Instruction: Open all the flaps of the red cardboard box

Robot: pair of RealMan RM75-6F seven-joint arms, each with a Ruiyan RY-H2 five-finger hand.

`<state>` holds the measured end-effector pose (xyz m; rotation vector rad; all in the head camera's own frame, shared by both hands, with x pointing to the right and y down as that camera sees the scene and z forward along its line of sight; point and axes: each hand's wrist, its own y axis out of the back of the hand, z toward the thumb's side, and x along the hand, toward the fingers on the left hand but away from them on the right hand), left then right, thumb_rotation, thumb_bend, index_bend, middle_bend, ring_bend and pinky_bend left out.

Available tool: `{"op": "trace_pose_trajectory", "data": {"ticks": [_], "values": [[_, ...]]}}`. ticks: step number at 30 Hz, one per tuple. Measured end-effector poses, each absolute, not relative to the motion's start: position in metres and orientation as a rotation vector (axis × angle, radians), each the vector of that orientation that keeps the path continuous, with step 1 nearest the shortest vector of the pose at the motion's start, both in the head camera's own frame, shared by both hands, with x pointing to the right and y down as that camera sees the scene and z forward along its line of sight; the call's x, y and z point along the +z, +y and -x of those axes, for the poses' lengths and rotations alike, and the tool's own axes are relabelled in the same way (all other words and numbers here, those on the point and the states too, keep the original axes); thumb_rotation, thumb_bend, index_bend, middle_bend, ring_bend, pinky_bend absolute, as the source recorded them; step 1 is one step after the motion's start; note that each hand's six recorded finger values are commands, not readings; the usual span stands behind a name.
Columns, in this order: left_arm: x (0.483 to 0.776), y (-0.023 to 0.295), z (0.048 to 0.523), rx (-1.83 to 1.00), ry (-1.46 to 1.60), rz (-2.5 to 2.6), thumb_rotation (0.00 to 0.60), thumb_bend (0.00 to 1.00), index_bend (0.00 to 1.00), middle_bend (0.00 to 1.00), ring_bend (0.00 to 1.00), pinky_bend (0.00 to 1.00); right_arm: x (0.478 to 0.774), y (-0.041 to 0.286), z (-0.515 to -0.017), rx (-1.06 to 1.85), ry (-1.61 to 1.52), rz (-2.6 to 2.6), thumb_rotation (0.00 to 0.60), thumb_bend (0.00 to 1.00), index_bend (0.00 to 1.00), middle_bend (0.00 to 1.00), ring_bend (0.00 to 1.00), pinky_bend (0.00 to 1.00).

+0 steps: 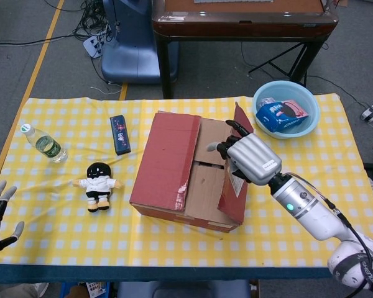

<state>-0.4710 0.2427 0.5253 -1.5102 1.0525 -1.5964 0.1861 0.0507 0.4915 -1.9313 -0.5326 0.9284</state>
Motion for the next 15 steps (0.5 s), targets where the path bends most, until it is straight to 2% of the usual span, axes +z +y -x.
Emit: {"op": "trace_pose_trajectory", "data": {"ticks": [6,15], "values": [[0.528,0.241,0.470,-1.601,1.050,1.515,0.600,0.36,0.11,0.00,0.00,0.00,0.484,0.055,-0.209,0.979,-0.561,1.917,0.600,1.00,0.28,0.53,0.46,0.07],[0.526,0.239,0.465,-1.585,1.043,1.519,0.600,0.36,0.11,0.00,0.00,0.00,0.476,0.058,-0.244,1.049,-0.615,1.870,0.600,1.00,0.28,0.55,0.49,0.07]]}}
